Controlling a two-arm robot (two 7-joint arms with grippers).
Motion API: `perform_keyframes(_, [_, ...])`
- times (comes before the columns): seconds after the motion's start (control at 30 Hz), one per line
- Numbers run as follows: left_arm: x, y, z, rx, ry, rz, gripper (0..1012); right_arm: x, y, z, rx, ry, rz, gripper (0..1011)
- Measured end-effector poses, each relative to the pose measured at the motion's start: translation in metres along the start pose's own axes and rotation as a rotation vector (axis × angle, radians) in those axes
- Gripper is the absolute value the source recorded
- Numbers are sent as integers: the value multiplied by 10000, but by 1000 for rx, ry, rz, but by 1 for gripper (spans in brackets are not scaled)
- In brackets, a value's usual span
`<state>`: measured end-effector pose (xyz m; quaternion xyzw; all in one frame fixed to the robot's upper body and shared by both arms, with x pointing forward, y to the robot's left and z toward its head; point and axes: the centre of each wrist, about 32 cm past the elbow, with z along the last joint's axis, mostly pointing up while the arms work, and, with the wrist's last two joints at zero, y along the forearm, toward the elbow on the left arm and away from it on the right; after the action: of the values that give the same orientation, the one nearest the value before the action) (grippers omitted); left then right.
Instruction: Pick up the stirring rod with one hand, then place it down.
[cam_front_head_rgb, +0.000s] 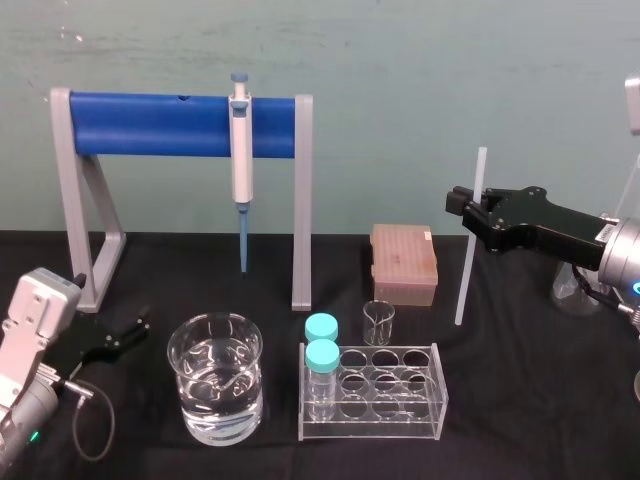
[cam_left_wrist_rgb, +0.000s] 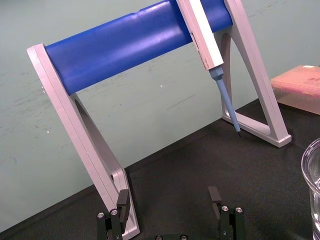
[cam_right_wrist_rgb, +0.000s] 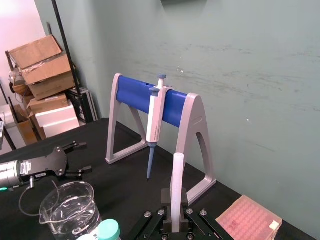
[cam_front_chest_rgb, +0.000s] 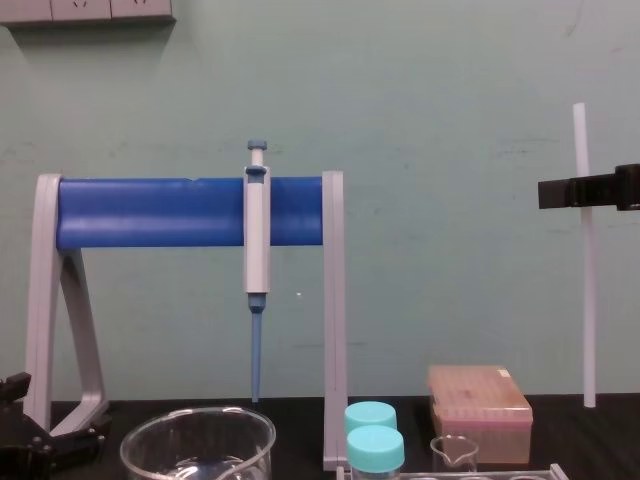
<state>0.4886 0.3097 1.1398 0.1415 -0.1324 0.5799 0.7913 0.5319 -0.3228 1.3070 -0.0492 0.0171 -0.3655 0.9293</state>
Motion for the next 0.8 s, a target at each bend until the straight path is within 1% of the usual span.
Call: perform_keyframes(0.8, [0,0,0,0,0,0,1005,0,0,0,0,0,0,75])
